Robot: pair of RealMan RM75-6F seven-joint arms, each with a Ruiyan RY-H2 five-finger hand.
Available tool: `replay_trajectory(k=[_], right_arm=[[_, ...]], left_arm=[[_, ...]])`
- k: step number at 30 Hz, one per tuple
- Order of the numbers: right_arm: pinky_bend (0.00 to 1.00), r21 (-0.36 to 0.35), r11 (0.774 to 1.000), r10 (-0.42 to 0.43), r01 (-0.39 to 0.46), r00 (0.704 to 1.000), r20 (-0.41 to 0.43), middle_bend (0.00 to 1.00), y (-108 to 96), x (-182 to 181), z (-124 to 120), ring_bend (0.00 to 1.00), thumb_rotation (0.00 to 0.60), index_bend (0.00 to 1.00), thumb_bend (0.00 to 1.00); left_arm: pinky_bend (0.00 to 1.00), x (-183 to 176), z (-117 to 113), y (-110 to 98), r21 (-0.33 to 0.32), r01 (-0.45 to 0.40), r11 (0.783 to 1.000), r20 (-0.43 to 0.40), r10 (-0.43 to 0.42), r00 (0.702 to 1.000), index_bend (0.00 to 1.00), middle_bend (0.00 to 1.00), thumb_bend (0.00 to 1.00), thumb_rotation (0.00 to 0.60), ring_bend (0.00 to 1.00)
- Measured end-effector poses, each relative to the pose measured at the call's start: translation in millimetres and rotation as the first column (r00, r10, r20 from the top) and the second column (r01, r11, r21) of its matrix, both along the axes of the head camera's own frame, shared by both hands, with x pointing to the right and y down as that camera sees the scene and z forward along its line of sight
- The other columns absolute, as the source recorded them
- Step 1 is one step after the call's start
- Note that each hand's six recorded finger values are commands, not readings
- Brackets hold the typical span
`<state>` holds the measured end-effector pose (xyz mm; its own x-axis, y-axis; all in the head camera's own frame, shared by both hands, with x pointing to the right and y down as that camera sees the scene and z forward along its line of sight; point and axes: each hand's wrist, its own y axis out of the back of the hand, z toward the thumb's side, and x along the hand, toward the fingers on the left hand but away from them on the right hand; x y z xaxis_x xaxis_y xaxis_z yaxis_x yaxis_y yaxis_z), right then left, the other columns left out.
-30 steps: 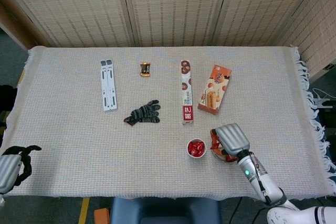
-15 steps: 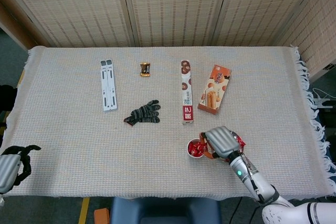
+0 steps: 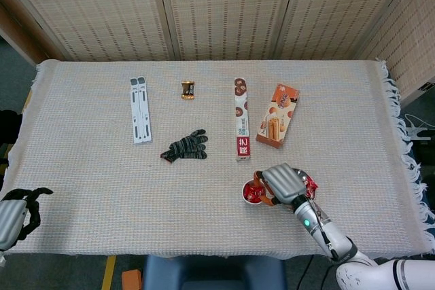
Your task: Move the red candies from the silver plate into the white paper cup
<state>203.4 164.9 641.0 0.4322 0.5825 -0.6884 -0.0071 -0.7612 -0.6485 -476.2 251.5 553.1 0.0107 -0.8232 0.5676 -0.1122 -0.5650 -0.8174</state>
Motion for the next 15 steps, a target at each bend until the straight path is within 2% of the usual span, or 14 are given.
replay_trajectory(k=[8,15], right_arm=[[1.0,0.002,1.0,0.008,-0.008,1.0,0.005,0.77,-1,4,-1,0.82,0.6,0.44,0.1],[1.0,0.085,0.995,0.058,-0.056,0.998,-0.015,0.77,-13,22,-10,0.82,0.6,0.42,0.1]], left_arm=[[0.25,0,0,0,0.001,0.001,1.0,-0.001,-0.001,1.0,0.31,0.4,0.64,0.6,0.31],[0.25,0,0,0,-0.002,-0.001,1.0,-0.002,0.001,1.0,0.31,0.4,0.64,0.6,0.31]])
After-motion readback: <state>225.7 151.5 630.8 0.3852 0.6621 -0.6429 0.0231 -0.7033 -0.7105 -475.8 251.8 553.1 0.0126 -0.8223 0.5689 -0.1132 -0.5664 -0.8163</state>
